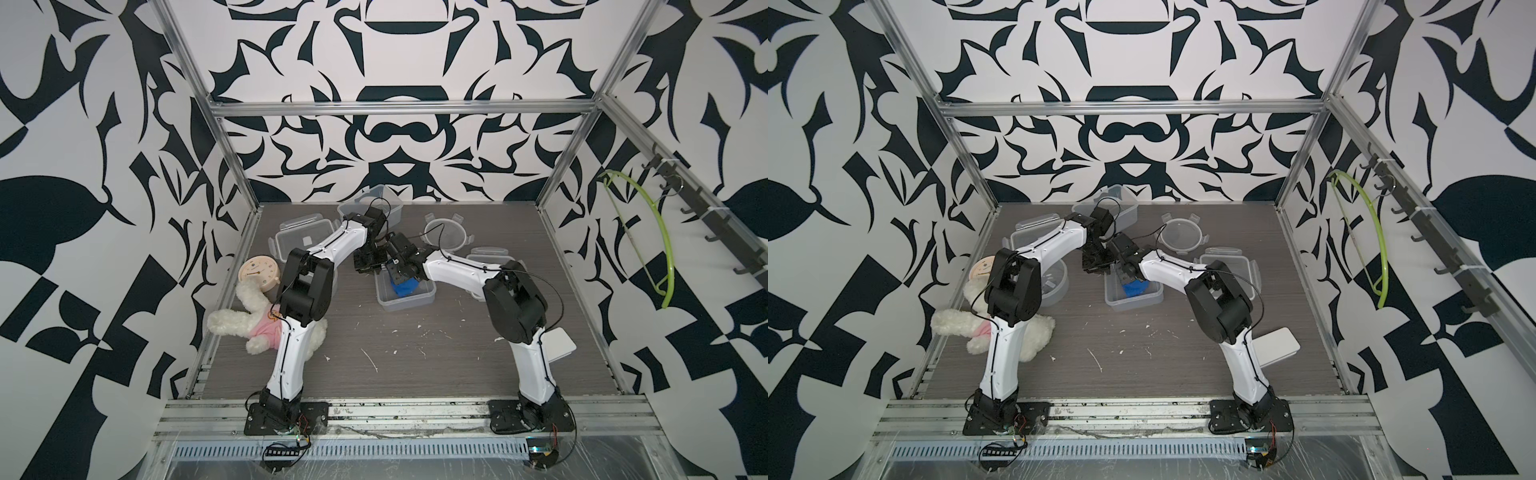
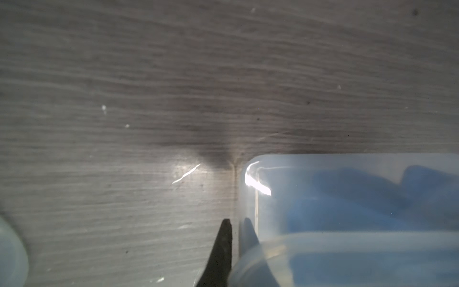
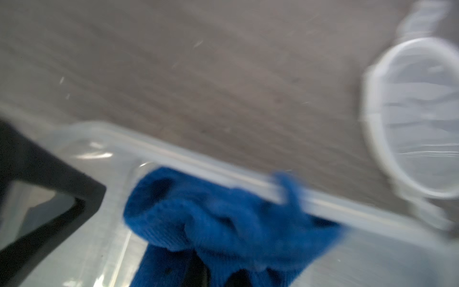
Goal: Wipe the insides of the lunch boxes
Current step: Wipe the dirt inside the lunch box.
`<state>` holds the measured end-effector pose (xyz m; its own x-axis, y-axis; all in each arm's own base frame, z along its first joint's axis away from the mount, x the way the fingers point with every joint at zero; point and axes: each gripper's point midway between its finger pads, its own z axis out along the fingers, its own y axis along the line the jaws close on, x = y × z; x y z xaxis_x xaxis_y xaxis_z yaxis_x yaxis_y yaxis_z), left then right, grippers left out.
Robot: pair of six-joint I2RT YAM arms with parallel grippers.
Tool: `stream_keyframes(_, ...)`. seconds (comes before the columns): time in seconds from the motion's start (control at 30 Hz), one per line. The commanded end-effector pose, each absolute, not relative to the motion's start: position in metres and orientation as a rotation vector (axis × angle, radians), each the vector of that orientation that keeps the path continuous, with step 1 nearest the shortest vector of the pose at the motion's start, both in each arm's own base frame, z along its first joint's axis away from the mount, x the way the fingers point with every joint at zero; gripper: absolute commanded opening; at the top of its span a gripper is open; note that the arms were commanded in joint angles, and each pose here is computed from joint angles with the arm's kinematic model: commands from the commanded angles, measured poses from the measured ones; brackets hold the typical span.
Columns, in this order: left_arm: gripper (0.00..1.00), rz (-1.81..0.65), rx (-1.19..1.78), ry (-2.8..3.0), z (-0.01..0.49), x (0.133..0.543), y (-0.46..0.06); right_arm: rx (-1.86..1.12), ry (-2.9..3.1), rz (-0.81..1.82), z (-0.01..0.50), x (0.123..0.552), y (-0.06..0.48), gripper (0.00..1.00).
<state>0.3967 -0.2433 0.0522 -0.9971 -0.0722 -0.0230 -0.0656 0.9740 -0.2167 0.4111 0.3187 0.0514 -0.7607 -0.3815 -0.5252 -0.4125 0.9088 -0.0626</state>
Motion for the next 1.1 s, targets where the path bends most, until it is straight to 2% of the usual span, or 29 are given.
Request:
stream_keyframes(0.0,0.00,-0.409,-0.035,3.086,0.068,0.394,-0.259,-0.534,2.527,0.342,0.070,0.401,0.341,0.00)
stream_keyframes(0.13,0.00,-0.403,-0.038,3.086,0.069,0.396,-0.256,-0.517,2.584,0.465,0.070,0.374,0.338,0.00)
stream_keyframes(0.33,0.00,-0.365,-0.035,3.090,0.069,0.395,-0.247,-0.481,2.619,0.382,0.088,0.355,0.284,0.00)
stream_keyframes(0.47,0.00,-0.315,-0.027,3.093,0.067,0.393,-0.239,-0.338,2.560,0.496,0.126,0.366,0.254,0.00)
stream_keyframes(0.63,0.00,-0.302,-0.023,3.106,0.066,0.389,-0.237,-0.223,2.324,0.753,0.211,0.388,0.254,0.00)
stream_keyframes(0.77,0.00,-0.302,-0.019,3.102,0.069,0.389,-0.237,-0.198,2.187,0.697,0.255,0.415,0.254,0.00)
stream_keyframes(0.87,0.00,-0.308,-0.020,3.099,0.072,0.389,-0.237,-0.218,2.246,0.668,0.236,0.443,0.272,0.00)
stream_keyframes(0.93,0.00,-0.309,-0.020,3.094,0.075,0.389,-0.237,-0.276,2.330,0.673,0.201,0.455,0.299,0.00)
stream_keyframes(1.07,0.00,-0.312,-0.024,3.086,0.078,0.390,-0.237,-0.411,2.419,0.676,0.156,0.453,0.349,0.00)
